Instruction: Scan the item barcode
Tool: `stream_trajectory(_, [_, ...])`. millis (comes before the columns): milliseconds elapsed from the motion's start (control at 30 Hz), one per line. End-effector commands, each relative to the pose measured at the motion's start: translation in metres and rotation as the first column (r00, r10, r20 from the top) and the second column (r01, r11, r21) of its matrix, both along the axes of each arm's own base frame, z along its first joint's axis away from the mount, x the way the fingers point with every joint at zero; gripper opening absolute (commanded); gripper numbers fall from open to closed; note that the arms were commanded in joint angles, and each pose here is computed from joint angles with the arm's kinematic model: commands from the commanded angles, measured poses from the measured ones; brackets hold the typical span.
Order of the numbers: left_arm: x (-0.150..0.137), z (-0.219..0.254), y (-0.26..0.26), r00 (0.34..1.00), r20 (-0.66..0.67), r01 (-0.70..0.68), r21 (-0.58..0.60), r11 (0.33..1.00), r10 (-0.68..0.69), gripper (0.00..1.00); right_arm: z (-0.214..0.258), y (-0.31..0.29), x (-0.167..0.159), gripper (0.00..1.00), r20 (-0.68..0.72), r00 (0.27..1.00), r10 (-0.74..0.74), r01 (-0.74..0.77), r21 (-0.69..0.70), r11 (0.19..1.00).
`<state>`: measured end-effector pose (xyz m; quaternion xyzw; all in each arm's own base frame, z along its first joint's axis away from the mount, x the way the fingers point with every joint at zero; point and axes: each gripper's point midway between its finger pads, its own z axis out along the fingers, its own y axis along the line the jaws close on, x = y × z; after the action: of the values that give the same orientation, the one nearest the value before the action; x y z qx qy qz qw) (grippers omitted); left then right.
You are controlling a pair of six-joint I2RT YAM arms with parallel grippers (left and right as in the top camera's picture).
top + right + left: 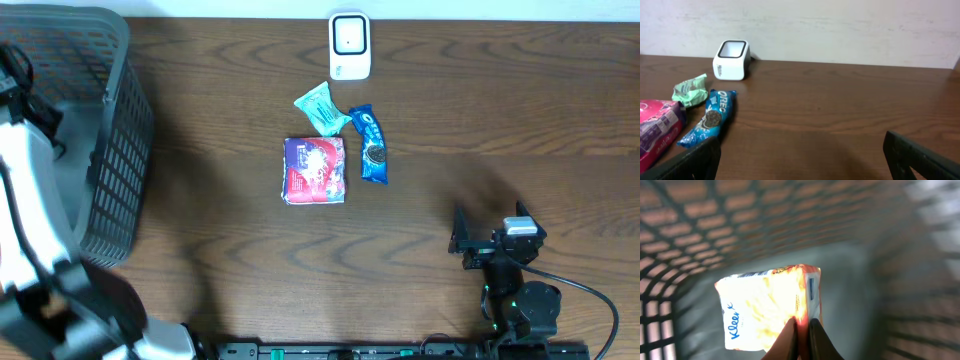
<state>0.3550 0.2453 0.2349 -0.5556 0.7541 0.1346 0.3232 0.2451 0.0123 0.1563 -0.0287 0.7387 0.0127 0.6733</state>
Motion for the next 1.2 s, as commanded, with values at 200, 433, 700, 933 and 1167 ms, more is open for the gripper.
stream_trajectory(200, [0.028,0.155,-0.169,0.707,0.375,0.565,0.210,0.798,-0.600,0.07,-0.001,-0.003,0.000,0.99,-0.001,1.000,-0.015,0.015,0.006,1.000])
stream_trajectory(433, [0.035,0.161,-0.305,0.397,0.306,0.823,0.298,0.483,-0.865,0.07,-0.001,-0.003,0.000,0.99,-0.001,1.000,-0.015,0.015,0.006,1.000])
stream_trajectory(700, [0.057,0.070,-0.416,0.214,0.157,0.962,0.136,0.236,-0.964,0.07,-0.001,-0.003,0.000,0.99,-0.001,1.000,-0.015,0.015,0.006,1.000])
stream_trajectory(933, [0.080,-0.036,-0.482,0.129,0.046,0.992,-0.016,0.129,-0.991,0.07,-0.001,-0.003,0.000,0.99,-0.001,1.000,-0.015,0.015,0.006,1.000])
stream_trajectory(1167, [0.081,-0.103,-0.502,0.107,-0.025,0.986,-0.123,0.109,-0.994,0.49,-0.001,-0.003,0.000,0.99,-0.001,1.000,-0.015,0.015,0.006,1.000])
